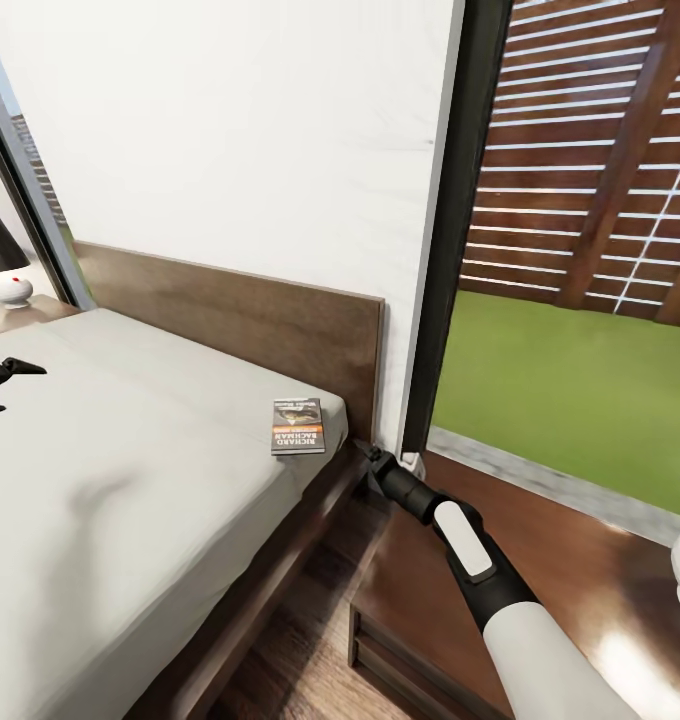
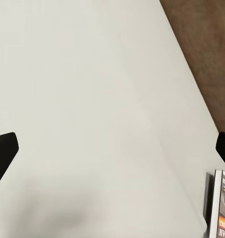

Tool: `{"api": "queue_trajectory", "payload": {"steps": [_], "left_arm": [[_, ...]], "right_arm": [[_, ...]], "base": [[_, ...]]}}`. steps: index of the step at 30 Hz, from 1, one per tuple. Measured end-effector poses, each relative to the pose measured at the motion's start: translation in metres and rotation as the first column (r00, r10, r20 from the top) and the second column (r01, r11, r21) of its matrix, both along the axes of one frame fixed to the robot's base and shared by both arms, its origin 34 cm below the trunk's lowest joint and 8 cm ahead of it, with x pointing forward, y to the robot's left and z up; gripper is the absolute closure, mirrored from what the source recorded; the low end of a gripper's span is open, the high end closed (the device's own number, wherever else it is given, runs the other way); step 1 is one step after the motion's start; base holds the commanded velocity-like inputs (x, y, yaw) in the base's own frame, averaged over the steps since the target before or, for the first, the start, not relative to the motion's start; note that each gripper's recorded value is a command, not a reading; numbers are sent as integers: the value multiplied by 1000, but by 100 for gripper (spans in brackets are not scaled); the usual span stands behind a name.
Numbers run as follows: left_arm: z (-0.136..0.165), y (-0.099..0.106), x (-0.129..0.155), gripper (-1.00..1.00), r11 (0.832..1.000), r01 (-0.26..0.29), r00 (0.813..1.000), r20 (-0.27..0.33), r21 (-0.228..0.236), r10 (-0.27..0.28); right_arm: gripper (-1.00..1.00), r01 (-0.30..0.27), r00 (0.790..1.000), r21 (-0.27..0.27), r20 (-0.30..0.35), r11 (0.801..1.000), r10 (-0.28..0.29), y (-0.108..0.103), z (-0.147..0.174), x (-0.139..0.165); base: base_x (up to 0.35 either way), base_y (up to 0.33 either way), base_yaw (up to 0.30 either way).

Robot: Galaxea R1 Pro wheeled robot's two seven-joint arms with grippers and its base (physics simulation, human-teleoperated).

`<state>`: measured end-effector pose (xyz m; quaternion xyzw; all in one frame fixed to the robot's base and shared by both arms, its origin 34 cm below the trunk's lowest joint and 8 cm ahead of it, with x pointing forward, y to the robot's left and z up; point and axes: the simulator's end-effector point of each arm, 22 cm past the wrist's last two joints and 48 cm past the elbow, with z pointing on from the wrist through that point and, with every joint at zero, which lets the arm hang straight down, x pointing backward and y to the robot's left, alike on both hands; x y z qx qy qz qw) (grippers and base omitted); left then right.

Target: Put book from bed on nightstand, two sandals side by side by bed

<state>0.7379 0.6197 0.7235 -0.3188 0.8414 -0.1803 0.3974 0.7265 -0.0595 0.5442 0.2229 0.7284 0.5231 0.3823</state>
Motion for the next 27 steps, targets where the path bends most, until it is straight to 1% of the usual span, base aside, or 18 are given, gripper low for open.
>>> {"api": "queue_trajectory", "payload": {"steps": [18, 21, 27], "left_arm": [[0, 0, 0, -100, 1000, -1, 1000, -1, 0, 1], [0, 0, 0, -100, 1000, -1, 1000, -1, 0, 1], [1, 3, -2, -100, 1000, -5, 1000, 0, 2, 5]], "right_arm": [[-100, 5, 1000, -7, -7, 1000, -5, -1, -2, 0], [-100, 7, 1000, -6, -6, 1000, -7, -1, -2, 1], [-100, 10, 1000, -3, -6, 1000, -10, -2, -1, 1]], "base": [[0, 0, 3], [0, 0, 84], [0, 0, 191]]}}
